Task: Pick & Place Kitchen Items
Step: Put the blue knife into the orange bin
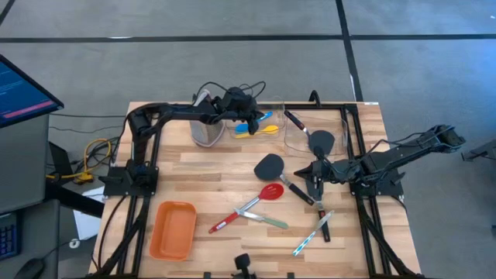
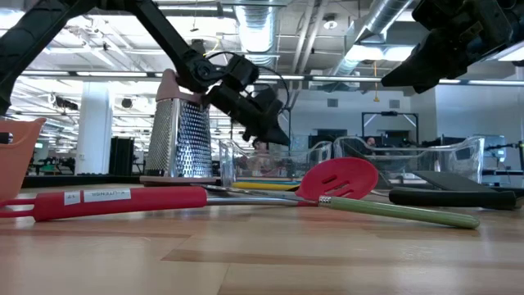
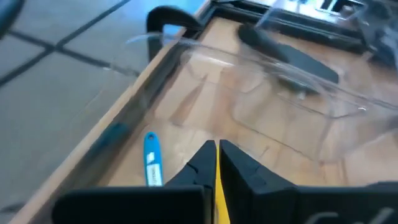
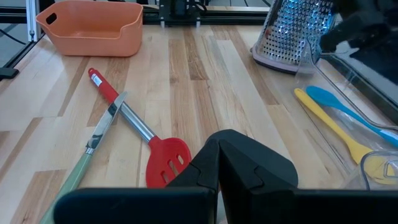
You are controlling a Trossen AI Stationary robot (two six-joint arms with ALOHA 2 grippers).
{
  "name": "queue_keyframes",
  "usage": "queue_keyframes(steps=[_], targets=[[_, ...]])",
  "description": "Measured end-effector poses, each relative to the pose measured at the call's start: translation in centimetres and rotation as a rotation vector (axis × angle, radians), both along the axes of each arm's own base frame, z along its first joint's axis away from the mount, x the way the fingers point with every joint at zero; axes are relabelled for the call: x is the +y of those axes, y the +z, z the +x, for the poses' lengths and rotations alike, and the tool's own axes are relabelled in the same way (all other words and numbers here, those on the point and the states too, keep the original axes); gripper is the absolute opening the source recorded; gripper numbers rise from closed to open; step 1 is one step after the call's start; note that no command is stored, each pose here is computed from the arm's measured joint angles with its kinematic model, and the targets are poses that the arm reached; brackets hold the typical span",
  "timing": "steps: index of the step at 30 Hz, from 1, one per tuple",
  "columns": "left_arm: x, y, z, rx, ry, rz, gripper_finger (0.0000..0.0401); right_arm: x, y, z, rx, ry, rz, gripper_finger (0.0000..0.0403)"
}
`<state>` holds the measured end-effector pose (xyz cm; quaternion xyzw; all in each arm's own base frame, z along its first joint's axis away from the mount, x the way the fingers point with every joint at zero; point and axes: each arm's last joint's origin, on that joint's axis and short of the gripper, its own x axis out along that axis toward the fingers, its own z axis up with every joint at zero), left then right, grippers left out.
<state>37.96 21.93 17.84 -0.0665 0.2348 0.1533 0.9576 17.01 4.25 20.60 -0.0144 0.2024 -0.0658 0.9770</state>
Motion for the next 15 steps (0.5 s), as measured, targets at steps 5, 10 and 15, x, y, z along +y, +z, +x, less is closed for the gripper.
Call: queue_keyframes(steps=[5,10,15], targets=[[-1.5,2.8,0.1,-0.035,-0.056,0.074,0.0001,0.0,0.0,0.0,0.0,0.0,0.0,0.0001],[-4.4,6.8,-0.8,-0.025,-0.129,0.119,0.0001,0.0,0.0,0.0,0.0,0.0,0.0,0.0001],[-8.7,9.8,-2.2,0.04,-0.241,0.131,0.0001,0.0,0.0,0.0,0.0,0.0,0.0,0.0001]])
